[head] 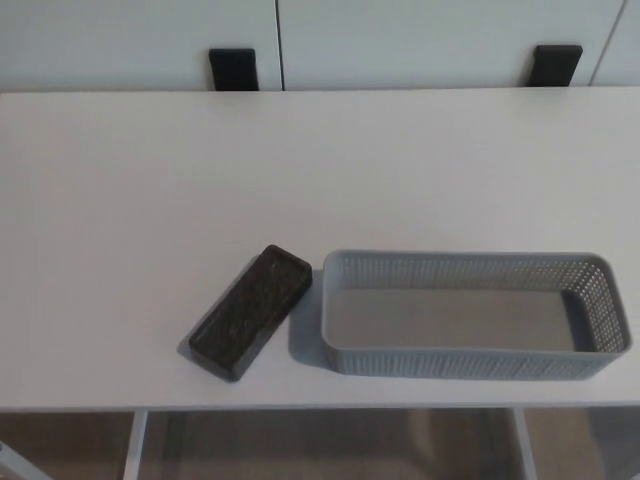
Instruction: The robot walks towards a desk on which an eraser is kept on the left hand side and a container is kept on the right hand side. The robot picks up the eraser using its left hand and places it in the container.
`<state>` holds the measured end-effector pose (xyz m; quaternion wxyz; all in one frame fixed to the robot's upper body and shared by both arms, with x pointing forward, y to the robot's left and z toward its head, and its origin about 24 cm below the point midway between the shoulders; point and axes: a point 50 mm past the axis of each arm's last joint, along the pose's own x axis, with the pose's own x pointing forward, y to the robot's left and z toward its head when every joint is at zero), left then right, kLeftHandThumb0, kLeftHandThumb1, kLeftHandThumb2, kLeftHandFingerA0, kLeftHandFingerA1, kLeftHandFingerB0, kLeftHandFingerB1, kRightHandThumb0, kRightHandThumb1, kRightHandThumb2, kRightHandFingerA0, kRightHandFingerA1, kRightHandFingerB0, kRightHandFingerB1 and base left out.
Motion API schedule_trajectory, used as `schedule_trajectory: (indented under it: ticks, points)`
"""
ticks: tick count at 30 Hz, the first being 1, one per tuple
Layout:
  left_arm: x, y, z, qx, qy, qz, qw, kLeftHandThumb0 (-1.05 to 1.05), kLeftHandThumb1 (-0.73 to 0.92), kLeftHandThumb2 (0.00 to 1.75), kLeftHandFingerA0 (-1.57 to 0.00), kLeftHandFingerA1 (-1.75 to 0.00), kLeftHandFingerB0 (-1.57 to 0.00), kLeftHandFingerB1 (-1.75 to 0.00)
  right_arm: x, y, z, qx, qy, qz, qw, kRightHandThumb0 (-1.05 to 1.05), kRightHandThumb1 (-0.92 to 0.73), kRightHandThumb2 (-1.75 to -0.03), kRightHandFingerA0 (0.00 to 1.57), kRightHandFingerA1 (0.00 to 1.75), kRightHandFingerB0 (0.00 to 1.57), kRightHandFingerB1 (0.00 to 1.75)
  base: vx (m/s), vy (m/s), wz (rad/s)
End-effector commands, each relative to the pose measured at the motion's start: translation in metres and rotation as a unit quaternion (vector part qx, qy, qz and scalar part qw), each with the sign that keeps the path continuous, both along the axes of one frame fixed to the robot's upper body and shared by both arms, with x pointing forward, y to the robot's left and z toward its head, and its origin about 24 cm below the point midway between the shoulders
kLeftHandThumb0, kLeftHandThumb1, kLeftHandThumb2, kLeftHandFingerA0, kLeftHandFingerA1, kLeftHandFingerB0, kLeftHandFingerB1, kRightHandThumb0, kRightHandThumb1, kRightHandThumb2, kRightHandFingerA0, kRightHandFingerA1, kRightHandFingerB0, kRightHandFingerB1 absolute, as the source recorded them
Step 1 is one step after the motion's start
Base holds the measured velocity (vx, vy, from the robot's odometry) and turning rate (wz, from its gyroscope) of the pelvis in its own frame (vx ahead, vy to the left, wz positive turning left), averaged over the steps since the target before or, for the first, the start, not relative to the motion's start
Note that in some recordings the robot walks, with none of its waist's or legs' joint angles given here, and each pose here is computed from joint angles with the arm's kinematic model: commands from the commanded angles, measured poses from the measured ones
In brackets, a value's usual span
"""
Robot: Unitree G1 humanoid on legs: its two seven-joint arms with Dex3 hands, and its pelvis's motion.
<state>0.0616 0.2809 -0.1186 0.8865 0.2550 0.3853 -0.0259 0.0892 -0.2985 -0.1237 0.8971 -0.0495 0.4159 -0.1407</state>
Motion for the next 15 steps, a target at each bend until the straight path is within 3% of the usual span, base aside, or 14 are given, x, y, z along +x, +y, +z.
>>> schedule_trajectory:
  ticks: [1, 3, 4, 7, 8, 11, 15]
  points:
    - [0.002, -0.048, 0.039, -0.058, -0.052, -0.254, 0.964, -0.73, 0.53, 0.82, -0.25, -0.44, -0.10, -0.39, 0.003, -0.001, 0.001, -0.001, -0.001, -0.004, 1.000, -0.20, -0.47, -0.53, 0.67, 0.69, 0.40, 0.48, 0.00, 0.000, 0.00]
    - [-0.002, -0.069, 0.058, -0.112, -0.066, -0.323, 0.938, -0.74, 0.52, 0.83, -0.21, -0.42, -0.10, -0.38, 0.002, -0.001, 0.000, 0.008, -0.003, -0.005, 1.000, -0.20, -0.46, -0.53, 0.68, 0.70, 0.40, 0.49, 0.00, 0.000, 0.00]
    - [-0.007, -0.092, 0.081, -0.178, -0.080, -0.383, 0.903, -0.77, 0.52, 0.86, -0.22, -0.43, -0.08, -0.39, 0.003, -0.001, 0.000, 0.007, -0.004, -0.004, 1.000, -0.20, -0.46, -0.53, 0.69, 0.69, 0.40, 0.49, 0.00, 0.000, 0.00]
    - [-0.012, -0.112, 0.112, -0.212, -0.073, -0.447, 0.866, -0.86, 0.52, 0.89, -0.16, -0.44, -0.11, -0.39, 0.004, -0.001, 0.001, 0.000, -0.002, 0.004, 1.000, -0.21, -0.46, -0.54, 0.67, 0.67, 0.40, 0.47, 0.00, 0.000, 0.00]
    - [-0.012, -0.119, 0.125, -0.228, -0.083, -0.477, 0.845, -0.86, 0.68, 0.62, -0.19, -0.35, -0.16, -0.28, 0.004, -0.001, 0.001, -0.003, 0.000, 0.006, 1.000, -0.21, -0.47, -0.53, 0.65, 0.67, 0.40, 0.48, 0.00, 0.000, 0.00]
    - [-0.009, -0.134, 0.166, -0.243, -0.146, -0.557, 0.781, -0.90, 0.76, 0.64, -0.25, -0.32, -0.22, -0.29, 0.010, -0.001, 0.002, 0.001, -0.006, 0.006, 1.000, -0.21, -0.48, -0.54, 0.65, 0.66, 0.39, 0.47, 0.00, 0.000, 0.00]
    - [-0.007, -0.144, 0.199, -0.271, -0.189, -0.603, 0.726, -0.86, 0.90, 0.67, -0.23, -0.32, -0.21, -0.29, 0.016, -0.001, 0.003, 0.002, -0.015, 0.003, 1.000, -0.18, -0.47, -0.53, 0.68, 0.69, 0.40, 0.46, 0.00, 0.000, 0.00]
